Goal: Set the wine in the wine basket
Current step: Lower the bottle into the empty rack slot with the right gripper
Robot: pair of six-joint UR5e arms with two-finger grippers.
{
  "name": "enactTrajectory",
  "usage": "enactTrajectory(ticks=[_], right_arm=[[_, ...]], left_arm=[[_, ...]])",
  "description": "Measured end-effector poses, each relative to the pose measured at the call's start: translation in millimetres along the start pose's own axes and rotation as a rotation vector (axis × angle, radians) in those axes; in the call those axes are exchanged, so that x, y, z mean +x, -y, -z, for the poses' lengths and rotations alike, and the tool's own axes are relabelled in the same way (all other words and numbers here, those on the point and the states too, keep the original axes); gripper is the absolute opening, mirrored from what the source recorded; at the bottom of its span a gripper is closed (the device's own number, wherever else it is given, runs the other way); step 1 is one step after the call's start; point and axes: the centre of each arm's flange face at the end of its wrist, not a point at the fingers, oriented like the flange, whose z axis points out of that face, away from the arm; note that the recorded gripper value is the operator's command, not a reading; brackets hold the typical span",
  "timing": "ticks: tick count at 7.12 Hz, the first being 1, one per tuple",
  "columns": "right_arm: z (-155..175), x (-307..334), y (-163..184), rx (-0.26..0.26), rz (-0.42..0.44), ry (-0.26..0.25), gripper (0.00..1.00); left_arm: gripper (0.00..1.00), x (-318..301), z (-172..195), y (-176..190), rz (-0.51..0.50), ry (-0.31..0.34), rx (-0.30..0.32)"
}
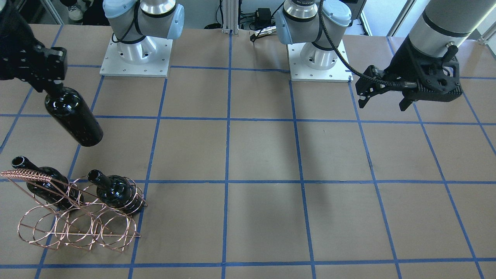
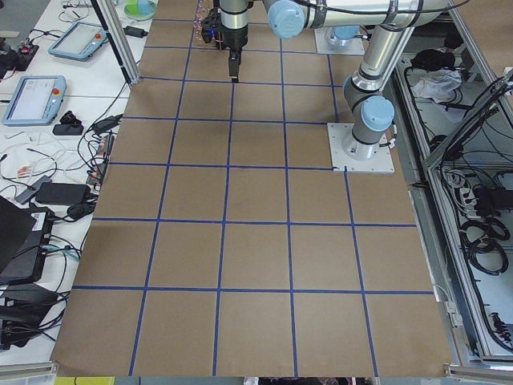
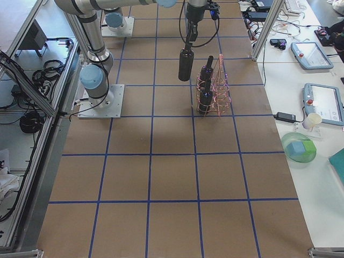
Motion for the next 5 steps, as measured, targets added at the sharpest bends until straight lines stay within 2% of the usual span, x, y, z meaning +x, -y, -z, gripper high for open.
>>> enactTrajectory(ticks=[3,5], right_arm=[[-16,23,39,0.082,-0.013,0.02,0.0],[-24,26,54,0.115,-0.014,0.027,0.0]], left_arm=[[1.0,7,0,-3,0.003,-0.005,0.002],[1.0,31,3,-8,0.023,-0.006,0.007]])
